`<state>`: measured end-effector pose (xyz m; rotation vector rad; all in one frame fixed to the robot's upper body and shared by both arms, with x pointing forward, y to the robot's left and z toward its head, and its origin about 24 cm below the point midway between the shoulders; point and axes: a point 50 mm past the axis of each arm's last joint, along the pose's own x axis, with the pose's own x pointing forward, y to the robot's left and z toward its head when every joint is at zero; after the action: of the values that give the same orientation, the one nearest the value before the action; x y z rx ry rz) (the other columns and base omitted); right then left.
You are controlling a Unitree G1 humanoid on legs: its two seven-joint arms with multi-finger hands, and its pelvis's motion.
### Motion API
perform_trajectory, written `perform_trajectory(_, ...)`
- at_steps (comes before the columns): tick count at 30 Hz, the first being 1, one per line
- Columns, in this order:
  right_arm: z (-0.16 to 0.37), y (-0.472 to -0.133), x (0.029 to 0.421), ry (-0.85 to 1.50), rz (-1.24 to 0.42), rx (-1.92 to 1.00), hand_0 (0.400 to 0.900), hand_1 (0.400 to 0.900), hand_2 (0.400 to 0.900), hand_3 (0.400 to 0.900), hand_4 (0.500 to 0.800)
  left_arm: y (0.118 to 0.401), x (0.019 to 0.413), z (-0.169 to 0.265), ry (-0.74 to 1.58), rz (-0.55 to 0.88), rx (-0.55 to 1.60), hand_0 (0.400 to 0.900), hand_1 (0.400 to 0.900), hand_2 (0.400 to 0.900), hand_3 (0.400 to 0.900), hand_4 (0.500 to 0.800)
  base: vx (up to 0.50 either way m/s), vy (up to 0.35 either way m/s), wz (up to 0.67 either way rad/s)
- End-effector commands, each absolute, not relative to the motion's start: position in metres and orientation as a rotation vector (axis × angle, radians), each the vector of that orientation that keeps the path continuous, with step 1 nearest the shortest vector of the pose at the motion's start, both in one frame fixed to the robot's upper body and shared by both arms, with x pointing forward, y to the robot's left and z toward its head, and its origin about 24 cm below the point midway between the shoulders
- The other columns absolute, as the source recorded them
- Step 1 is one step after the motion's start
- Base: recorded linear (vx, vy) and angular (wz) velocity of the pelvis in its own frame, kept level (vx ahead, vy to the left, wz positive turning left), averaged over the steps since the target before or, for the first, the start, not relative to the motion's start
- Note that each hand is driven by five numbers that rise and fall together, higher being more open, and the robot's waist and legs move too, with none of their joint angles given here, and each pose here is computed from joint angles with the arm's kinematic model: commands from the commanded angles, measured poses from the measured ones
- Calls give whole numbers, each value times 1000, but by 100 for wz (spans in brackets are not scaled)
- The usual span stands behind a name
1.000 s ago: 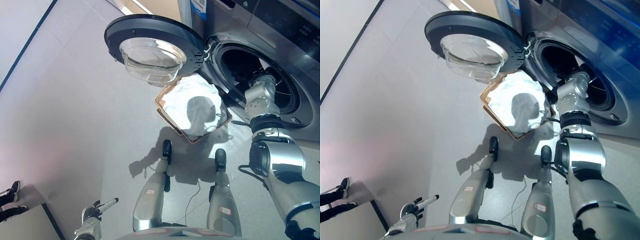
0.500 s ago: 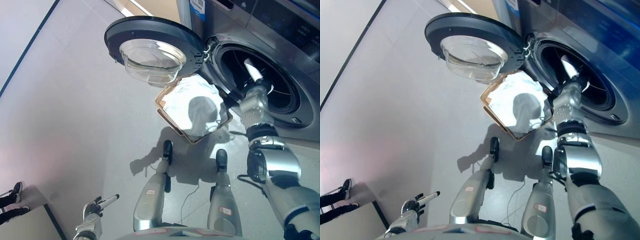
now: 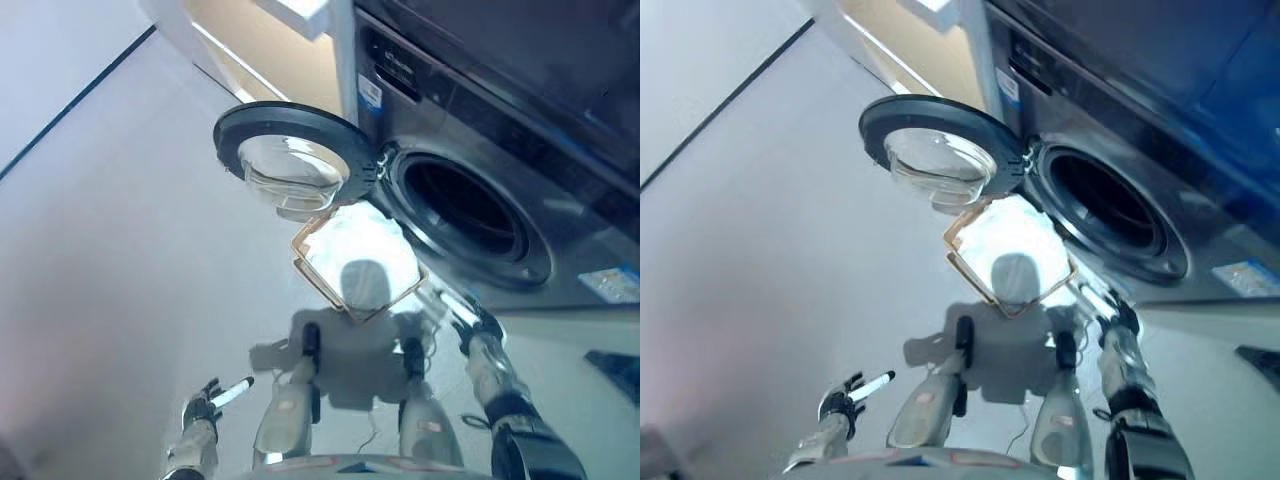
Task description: Put the clothes in the basket into the washing machine.
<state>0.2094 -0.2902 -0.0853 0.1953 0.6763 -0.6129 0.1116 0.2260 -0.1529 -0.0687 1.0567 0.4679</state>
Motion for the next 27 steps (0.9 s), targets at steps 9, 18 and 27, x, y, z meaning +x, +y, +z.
perform_trajectory(9, -129, -308, 114, 1097, -418, -290, 900, 900, 900, 900, 800, 263, 95, -151, 1149, 395, 158, 900, 900, 900, 900, 800, -61, -20, -17)
perform_trajectory(18, -147, -304, 47, 1473, -363, -388, 900, 900, 900, 900, 800, 261, 88, -156, 1237, 296, 274, 900, 900, 900, 900, 800, -26, -18, -10)
perform_trajectory(27, -144, -305, 66, 1430, -334, -423, 900, 900, 900, 900, 800, 259, 82, -158, 1270, 271, 296, 900, 900, 900, 900, 800, -13, -8, -8)
